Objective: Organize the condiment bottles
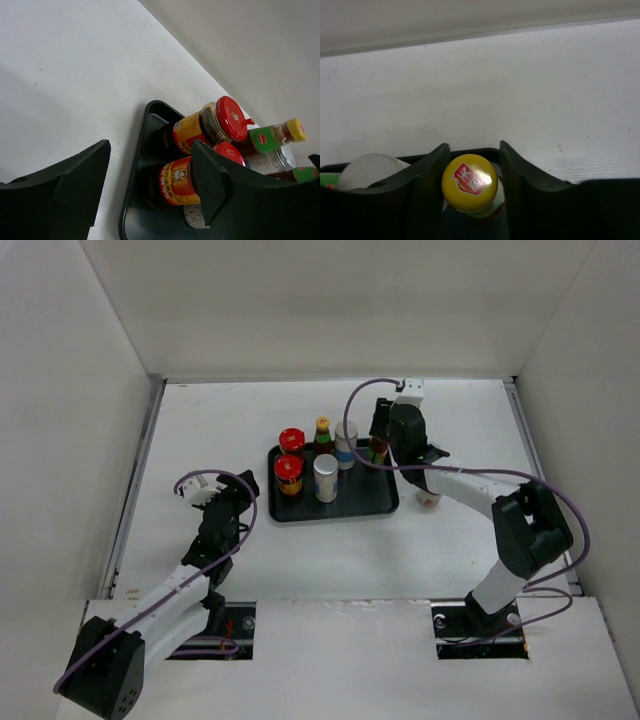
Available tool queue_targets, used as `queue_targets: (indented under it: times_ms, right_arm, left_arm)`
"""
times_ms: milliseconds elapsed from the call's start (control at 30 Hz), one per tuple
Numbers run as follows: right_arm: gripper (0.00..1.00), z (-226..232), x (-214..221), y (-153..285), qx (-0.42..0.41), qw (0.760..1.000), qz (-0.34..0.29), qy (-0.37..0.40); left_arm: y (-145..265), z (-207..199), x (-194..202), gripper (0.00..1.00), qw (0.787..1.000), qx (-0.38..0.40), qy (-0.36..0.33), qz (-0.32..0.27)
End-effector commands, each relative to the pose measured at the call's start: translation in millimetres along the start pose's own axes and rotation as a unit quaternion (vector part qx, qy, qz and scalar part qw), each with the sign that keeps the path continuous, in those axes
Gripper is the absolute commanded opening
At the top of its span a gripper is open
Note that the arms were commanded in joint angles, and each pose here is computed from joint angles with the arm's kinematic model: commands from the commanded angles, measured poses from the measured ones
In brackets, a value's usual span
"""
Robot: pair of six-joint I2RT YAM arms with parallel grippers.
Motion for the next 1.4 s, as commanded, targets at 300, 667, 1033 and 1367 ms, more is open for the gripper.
queue_targets:
  times_ms: [300,667,1033,1367]
  right_arm:
    - [0.89,24.1,-48.9,32.7,-0.041,0.993,-0.099,-0.048]
    - [0.3,-79.0,5.3,96.9,0.126,0.984,-0.079,-0.099]
    - [0.98,-98.9,37.3,49.2,0.179,0.982,0.02,-0.059]
    - [0.79,-104.5,43.7,19.0,0.186,0.98,0.035,-0.056]
  left_arm:
    - [-0.6,-6.5,-2.1,0.65,1.0,0.018,0.011,-0.007]
    - [-0.4,-5.9,-2.1,0.65,1.0,0.02,0.015,-0.005]
    - [0.4,-6.8,-2.5,0.65,0.999,0.026,0.018,-0.005]
    - [-1.8,-7.9,1.7,0.66,1.0,0.024,0.015,0.005]
Point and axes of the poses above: each gripper's point midway between its finger pads, its own y axis back along the fingers, its own z axis along the line the jaws close on, x = y × z, the point moved 7 cm from there along y, back along the fingers
